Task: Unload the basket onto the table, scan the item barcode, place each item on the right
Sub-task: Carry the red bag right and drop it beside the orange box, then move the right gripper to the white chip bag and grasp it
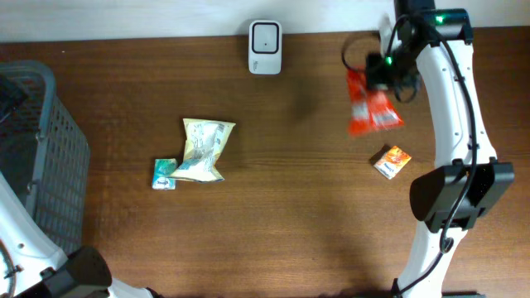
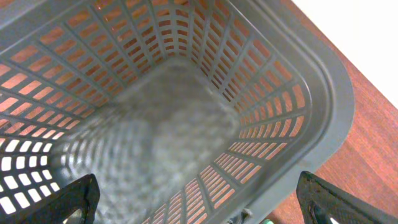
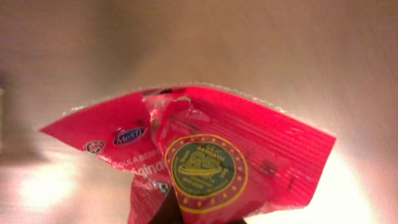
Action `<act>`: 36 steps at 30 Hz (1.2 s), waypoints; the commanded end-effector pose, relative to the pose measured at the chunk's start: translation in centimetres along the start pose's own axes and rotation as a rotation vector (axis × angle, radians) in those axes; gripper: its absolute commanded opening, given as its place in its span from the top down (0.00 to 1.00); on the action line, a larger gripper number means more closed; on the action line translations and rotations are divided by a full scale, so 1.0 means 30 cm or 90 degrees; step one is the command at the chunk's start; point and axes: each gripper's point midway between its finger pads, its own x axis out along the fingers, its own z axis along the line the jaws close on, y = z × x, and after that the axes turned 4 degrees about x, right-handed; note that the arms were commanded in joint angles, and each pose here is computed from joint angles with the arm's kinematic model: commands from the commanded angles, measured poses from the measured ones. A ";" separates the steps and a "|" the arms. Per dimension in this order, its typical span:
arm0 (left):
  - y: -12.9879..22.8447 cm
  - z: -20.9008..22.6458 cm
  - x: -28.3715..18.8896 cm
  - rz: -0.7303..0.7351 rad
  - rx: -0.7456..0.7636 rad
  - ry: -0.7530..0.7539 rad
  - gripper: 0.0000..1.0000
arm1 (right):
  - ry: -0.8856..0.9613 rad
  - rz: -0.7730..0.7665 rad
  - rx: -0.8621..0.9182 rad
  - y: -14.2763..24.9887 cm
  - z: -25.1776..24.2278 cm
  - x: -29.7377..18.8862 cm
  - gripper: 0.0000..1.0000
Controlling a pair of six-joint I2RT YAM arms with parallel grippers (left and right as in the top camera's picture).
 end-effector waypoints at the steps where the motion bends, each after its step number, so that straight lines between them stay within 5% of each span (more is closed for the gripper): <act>1: -0.009 0.003 -0.012 -0.008 -0.009 0.001 0.01 | 0.166 0.008 0.123 0.036 -0.166 0.025 0.96; 7: -0.009 0.003 -0.012 -0.008 -0.009 0.001 0.01 | 0.208 0.141 0.196 0.202 -0.353 0.285 0.96; 10: -0.009 0.004 -0.012 -0.008 -0.009 0.001 0.01 | 0.158 0.151 0.205 0.198 -0.351 0.264 0.71; 11: -0.009 0.003 -0.012 -0.008 -0.009 0.001 0.01 | 0.128 0.139 0.181 0.169 -0.327 0.224 0.52; 12: -0.009 0.003 -0.012 -0.008 -0.009 0.001 0.01 | 0.109 0.121 0.161 0.138 -0.309 0.178 0.05; 13: -0.009 0.004 -0.012 -0.008 -0.009 0.001 0.01 | 0.086 0.100 0.144 0.107 -0.285 0.128 0.01; 19: -0.009 0.003 -0.012 -0.008 -0.009 0.001 0.01 | -0.339 0.011 0.007 -0.028 0.210 -0.044 0.01; 24: -0.009 0.003 -0.012 -0.008 -0.009 0.001 0.01 | -0.426 0.006 -0.236 0.088 0.760 0.064 0.02; 29: -0.009 0.003 -0.012 -0.008 -0.009 0.001 0.01 | -0.464 -0.008 -0.392 0.361 1.259 0.193 0.08; 33: -0.009 0.003 -0.012 -0.008 -0.009 0.001 0.01 | -0.411 0.062 -0.443 0.561 1.339 0.358 0.11; 36: -0.009 0.003 -0.012 -0.008 -0.009 0.001 0.01 | -0.268 0.113 -0.419 0.584 1.199 0.474 0.17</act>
